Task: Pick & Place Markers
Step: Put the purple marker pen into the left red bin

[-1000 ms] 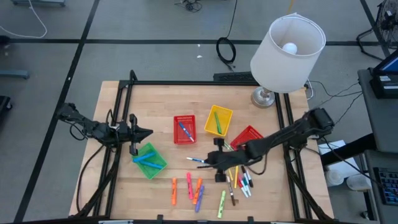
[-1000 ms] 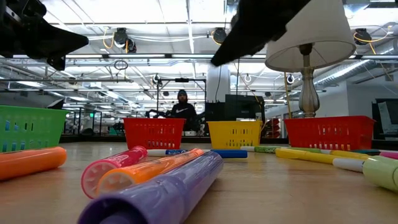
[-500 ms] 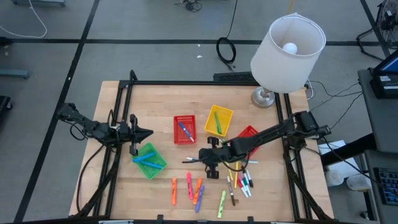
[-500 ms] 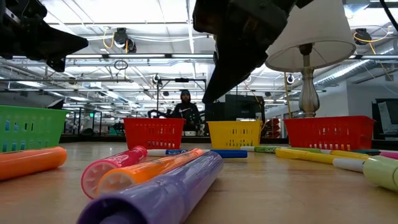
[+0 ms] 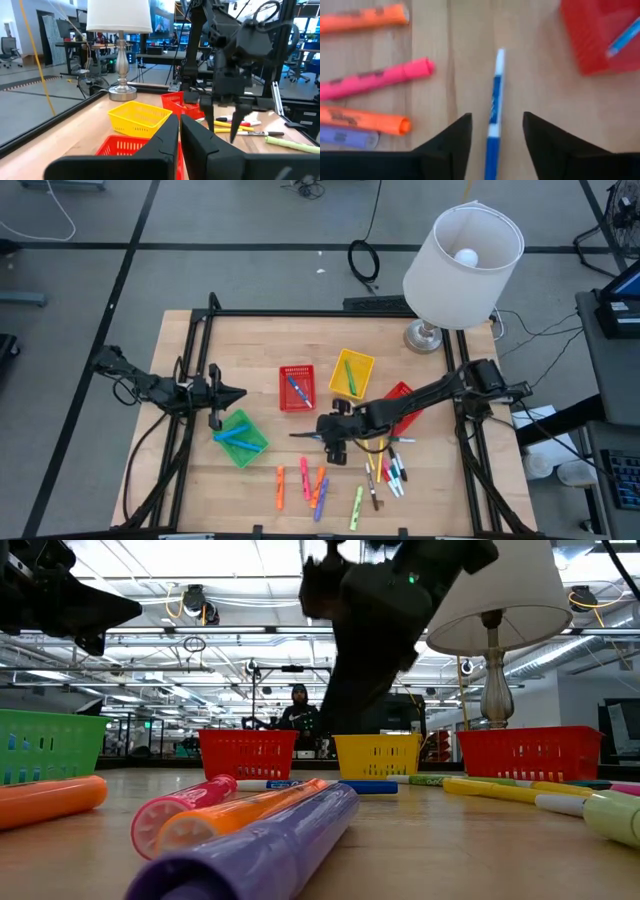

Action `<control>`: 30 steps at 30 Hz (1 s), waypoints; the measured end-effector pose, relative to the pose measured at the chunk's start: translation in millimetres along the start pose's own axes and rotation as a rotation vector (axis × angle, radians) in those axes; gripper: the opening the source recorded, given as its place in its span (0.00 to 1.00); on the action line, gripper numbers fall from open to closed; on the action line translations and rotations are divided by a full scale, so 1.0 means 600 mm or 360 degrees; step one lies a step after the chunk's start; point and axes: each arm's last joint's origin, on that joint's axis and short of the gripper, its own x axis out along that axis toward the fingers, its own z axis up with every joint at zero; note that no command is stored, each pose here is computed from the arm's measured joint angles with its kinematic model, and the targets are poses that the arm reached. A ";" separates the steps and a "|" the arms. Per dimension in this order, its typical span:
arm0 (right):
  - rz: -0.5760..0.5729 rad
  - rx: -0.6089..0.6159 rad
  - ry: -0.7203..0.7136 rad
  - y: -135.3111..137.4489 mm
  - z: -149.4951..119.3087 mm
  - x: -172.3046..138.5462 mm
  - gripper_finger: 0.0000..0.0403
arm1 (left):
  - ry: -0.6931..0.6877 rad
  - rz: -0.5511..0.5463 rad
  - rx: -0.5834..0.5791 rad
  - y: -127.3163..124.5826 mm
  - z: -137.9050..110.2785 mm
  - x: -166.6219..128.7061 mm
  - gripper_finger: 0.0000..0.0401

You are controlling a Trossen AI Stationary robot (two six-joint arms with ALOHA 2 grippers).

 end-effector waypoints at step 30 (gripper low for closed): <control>-0.0092 -0.0046 0.0057 0.005 -0.080 0.063 0.40 | 0.0027 0.0006 0.0021 0.000 -0.003 0.000 0.06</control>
